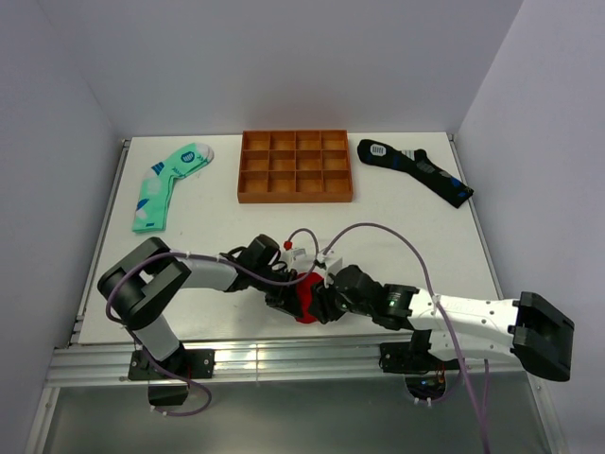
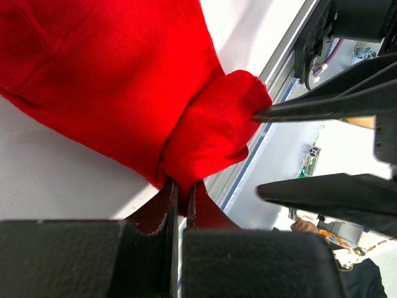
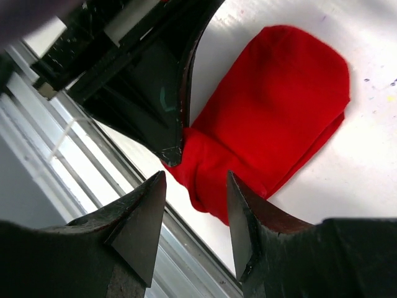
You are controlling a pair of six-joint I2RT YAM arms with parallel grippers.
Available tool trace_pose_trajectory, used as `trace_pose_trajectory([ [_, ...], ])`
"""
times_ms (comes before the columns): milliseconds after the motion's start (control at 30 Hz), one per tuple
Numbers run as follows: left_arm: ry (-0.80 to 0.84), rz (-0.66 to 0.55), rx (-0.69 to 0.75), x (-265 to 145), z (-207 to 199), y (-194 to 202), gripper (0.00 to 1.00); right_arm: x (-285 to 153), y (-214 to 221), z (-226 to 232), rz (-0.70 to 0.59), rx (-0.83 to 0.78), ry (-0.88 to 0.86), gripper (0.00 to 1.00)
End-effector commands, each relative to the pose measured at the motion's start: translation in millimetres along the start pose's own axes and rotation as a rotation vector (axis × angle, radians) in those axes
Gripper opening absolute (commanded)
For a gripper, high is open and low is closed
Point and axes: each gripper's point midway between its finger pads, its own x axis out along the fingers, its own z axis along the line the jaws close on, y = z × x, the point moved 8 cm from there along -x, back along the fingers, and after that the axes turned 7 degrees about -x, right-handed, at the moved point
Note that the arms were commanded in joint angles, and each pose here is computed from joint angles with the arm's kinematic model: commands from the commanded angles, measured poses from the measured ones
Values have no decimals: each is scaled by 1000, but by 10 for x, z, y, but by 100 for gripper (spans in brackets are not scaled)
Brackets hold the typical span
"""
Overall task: Roll the socks
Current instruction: Roll the sock at the center of the board.
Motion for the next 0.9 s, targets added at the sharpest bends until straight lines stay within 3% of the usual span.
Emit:
trace_pose_trajectory([
  [0,-84,37,-24,14,146,49,0,36,-191,99,-53,-14,27,51],
  [867,-117,57,-26,-84,145,-149,0,154,116,263,172,9,194,50],
])
